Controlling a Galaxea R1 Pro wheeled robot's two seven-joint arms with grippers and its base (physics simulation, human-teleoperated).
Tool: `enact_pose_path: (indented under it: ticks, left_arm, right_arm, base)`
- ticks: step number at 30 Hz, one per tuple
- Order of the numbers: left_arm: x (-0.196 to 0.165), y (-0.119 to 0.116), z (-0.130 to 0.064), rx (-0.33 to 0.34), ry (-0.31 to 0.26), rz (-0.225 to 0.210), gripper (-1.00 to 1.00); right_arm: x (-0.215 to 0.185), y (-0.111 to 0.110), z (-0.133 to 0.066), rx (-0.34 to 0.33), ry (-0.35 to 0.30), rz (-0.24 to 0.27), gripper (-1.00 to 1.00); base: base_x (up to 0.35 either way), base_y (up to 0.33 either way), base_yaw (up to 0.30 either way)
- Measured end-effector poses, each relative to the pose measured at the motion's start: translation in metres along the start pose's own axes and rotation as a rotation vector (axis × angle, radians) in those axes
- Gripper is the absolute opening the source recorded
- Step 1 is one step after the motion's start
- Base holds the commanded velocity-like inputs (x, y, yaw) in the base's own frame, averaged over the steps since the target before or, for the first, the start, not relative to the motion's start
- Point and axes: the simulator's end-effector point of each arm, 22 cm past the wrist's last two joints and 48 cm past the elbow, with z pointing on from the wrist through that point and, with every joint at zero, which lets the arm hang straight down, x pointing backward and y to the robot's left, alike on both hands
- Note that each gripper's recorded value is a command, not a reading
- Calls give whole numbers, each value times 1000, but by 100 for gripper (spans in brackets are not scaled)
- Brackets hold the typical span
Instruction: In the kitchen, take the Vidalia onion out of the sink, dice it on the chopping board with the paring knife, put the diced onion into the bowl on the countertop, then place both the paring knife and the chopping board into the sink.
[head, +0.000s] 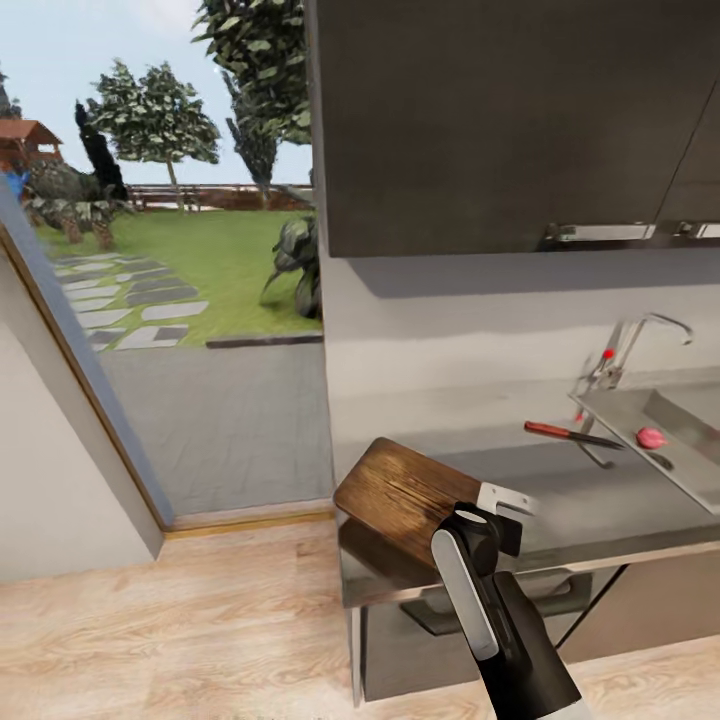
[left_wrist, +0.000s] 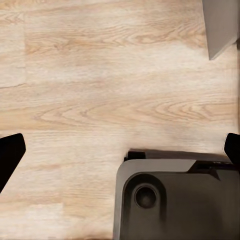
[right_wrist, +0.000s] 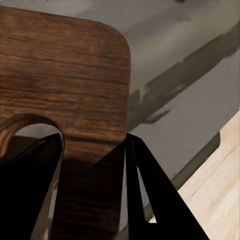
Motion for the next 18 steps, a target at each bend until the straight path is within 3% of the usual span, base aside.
enact_pose_path:
  ticks: [18]
  left_arm:
    - [5,0,0,1,14,2,100]
  right_arm:
    - [5,4,3,-3,7,-14,-100]
  base:
    - [0,-283,226]
